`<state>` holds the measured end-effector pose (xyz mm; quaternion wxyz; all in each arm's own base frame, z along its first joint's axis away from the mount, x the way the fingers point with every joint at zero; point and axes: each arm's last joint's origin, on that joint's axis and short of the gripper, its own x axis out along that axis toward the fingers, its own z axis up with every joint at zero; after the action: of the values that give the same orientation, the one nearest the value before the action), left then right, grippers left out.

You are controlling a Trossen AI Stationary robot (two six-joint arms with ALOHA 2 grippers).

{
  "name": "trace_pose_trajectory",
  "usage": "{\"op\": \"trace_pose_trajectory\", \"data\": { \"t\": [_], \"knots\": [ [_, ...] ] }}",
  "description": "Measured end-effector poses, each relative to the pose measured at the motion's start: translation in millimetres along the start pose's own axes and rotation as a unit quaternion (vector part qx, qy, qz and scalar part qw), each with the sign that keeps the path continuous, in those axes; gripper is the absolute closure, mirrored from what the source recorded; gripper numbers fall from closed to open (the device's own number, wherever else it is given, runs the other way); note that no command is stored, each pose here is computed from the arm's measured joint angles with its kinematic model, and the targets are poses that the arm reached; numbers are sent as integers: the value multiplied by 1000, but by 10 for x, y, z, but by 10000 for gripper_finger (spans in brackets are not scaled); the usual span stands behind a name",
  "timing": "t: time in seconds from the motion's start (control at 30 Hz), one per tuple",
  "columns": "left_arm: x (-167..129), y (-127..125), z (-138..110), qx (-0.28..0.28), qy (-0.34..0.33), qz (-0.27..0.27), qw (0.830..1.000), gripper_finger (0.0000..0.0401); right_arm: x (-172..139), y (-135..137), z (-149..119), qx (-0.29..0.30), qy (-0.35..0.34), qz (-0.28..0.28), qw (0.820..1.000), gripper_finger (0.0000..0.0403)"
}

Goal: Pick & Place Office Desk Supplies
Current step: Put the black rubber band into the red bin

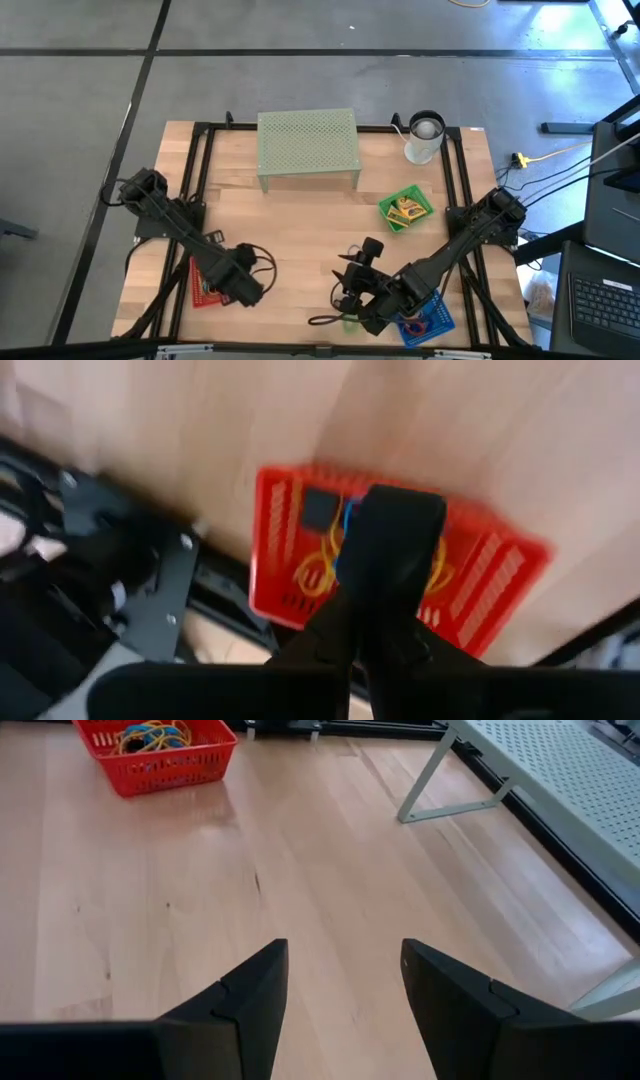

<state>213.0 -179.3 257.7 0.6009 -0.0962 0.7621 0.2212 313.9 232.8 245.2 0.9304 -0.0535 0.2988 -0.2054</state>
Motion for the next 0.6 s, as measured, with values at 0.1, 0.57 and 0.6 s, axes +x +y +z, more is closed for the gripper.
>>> {"op": "trace_pose_trajectory", "data": {
  "t": [0.1,0.57,0.6],
  "knots": [
    [207,-26,-74,1,38,9,999,393,6,-3,2,-13,2,1,1000,206],
    [811,-58,-172,-8,63,12,998,383,137,-91,63,-9,9,-11,1000,206],
    [816,-53,-176,-13,63,15,998,378,138,-92,63,-9,10,-12,1000,206]
  ]
}}
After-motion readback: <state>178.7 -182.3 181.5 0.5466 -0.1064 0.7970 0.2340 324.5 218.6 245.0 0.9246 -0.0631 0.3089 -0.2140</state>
